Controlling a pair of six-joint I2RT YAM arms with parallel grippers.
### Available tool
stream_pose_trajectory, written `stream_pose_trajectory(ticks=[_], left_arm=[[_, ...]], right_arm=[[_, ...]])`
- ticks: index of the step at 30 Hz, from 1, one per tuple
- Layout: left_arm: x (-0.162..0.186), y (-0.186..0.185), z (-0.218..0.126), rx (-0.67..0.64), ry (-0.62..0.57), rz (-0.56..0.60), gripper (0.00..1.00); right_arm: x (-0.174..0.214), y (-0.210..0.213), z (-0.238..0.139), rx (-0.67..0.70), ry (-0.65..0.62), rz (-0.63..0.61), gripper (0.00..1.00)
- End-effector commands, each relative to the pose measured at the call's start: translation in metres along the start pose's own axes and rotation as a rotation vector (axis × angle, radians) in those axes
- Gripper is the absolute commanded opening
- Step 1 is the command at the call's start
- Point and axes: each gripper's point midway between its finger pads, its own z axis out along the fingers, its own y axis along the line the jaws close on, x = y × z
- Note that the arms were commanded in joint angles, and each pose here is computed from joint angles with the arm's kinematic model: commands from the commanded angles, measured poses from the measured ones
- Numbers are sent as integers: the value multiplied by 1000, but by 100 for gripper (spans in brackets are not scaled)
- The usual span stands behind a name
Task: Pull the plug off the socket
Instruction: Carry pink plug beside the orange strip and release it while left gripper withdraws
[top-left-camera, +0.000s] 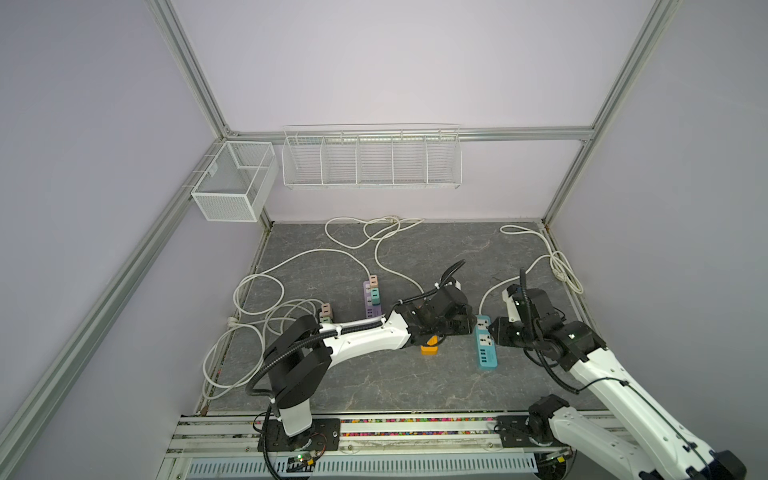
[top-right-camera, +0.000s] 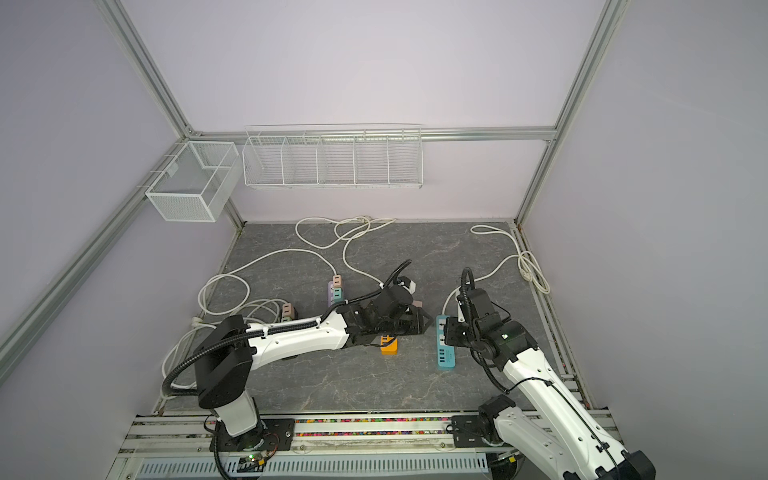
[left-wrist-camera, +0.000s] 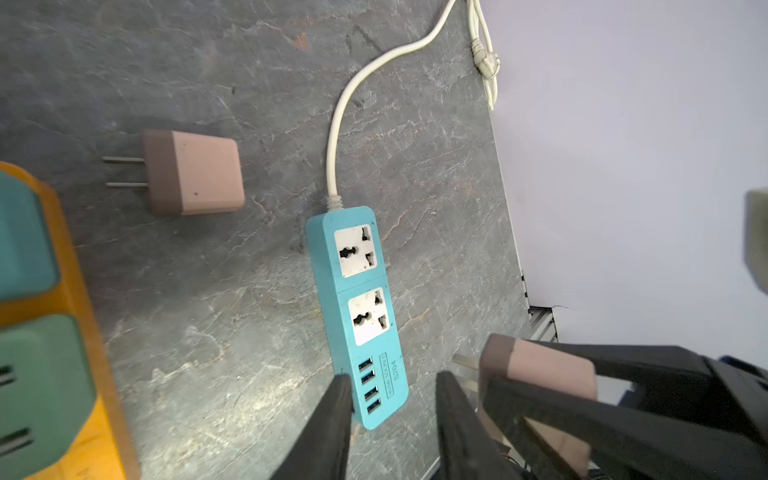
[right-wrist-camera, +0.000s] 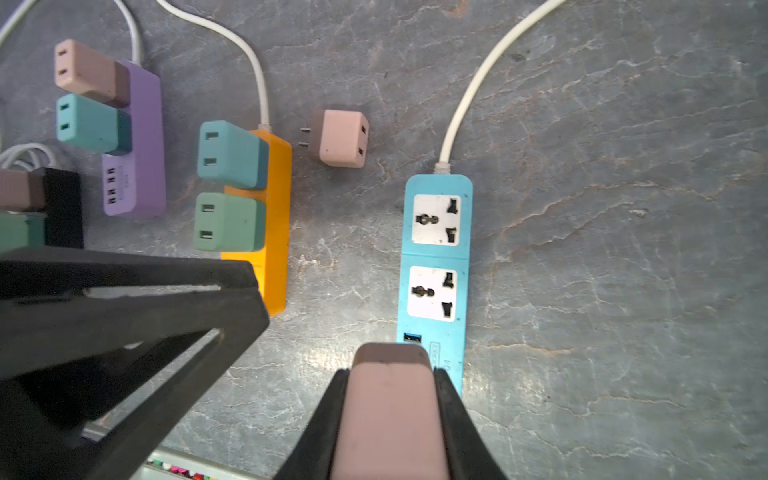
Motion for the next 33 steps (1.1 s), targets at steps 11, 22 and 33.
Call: stream_pose_trajectory(ticks=[11,22,33], left_arm=[[-16,39,-36,-68,-77,-8,38],[-27,57,-63,-111,-136,-9,39],[-33,74,-82,-147,-206,-21,41]], right_arm=[[-11,55,34,-267,39,71,20],[-7,64,75,-315,89,135,21],[-3,65,112,-307,141,162,22]])
